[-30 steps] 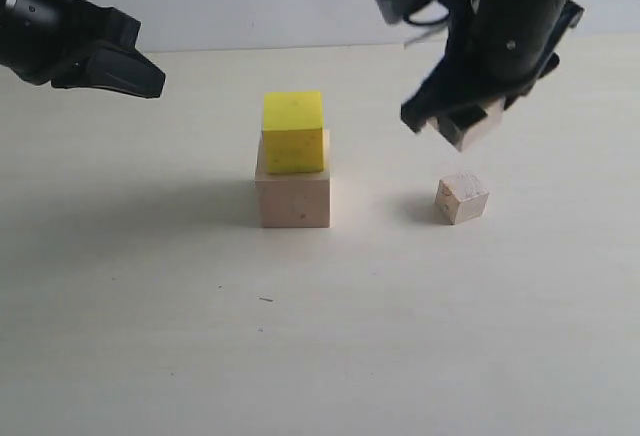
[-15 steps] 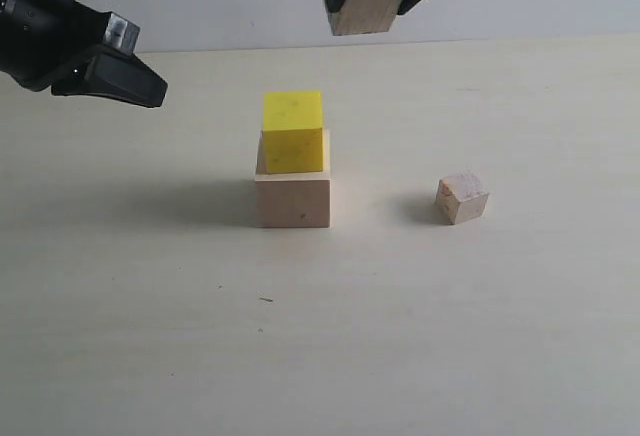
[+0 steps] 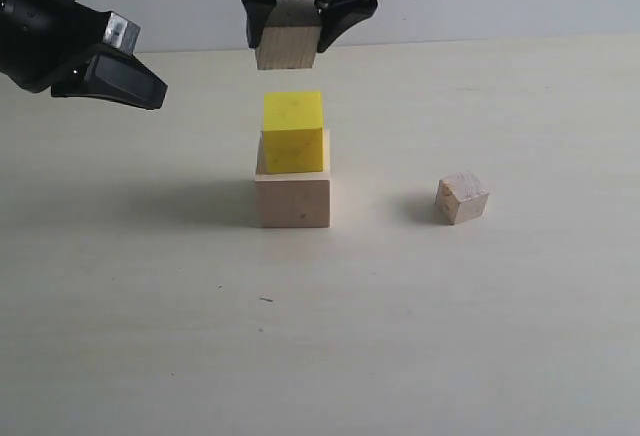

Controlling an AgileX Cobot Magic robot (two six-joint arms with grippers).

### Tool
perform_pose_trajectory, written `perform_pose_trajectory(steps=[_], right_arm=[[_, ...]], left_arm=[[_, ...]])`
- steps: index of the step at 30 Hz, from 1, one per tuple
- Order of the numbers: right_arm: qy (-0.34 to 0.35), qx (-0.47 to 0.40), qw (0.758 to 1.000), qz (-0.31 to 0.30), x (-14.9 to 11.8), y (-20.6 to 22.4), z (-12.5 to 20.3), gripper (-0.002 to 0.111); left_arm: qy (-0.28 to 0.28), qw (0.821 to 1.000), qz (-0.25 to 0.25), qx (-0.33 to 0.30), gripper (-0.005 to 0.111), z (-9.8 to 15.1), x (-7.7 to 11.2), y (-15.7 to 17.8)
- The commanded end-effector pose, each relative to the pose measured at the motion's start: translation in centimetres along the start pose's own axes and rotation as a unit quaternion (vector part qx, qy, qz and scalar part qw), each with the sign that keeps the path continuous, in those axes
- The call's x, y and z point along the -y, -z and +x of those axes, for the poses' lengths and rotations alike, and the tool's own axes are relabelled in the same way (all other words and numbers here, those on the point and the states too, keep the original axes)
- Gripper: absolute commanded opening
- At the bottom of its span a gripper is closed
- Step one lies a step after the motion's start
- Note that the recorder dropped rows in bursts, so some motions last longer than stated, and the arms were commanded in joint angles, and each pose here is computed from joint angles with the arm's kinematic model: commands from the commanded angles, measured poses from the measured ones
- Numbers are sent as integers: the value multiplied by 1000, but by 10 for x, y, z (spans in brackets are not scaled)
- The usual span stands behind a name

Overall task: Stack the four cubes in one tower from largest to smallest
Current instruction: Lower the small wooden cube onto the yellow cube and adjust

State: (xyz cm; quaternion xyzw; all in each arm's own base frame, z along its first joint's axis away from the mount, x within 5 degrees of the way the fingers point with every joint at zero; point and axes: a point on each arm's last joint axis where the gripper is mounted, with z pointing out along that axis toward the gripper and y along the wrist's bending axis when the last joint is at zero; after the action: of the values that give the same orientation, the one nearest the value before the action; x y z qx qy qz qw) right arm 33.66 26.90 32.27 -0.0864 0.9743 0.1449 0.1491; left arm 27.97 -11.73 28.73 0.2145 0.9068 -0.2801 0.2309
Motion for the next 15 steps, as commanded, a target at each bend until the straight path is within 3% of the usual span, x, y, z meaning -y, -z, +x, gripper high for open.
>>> perform_pose_trajectory(steps=[1, 15], right_arm=[[-11, 0, 1000, 13, 2, -10, -3, 0], [-28, -4, 999, 42, 12, -27, -9, 0]], left_arm=[[2, 1000, 2, -1, 0, 1, 2, 2], [2, 1000, 2, 0, 0, 1, 1, 2]])
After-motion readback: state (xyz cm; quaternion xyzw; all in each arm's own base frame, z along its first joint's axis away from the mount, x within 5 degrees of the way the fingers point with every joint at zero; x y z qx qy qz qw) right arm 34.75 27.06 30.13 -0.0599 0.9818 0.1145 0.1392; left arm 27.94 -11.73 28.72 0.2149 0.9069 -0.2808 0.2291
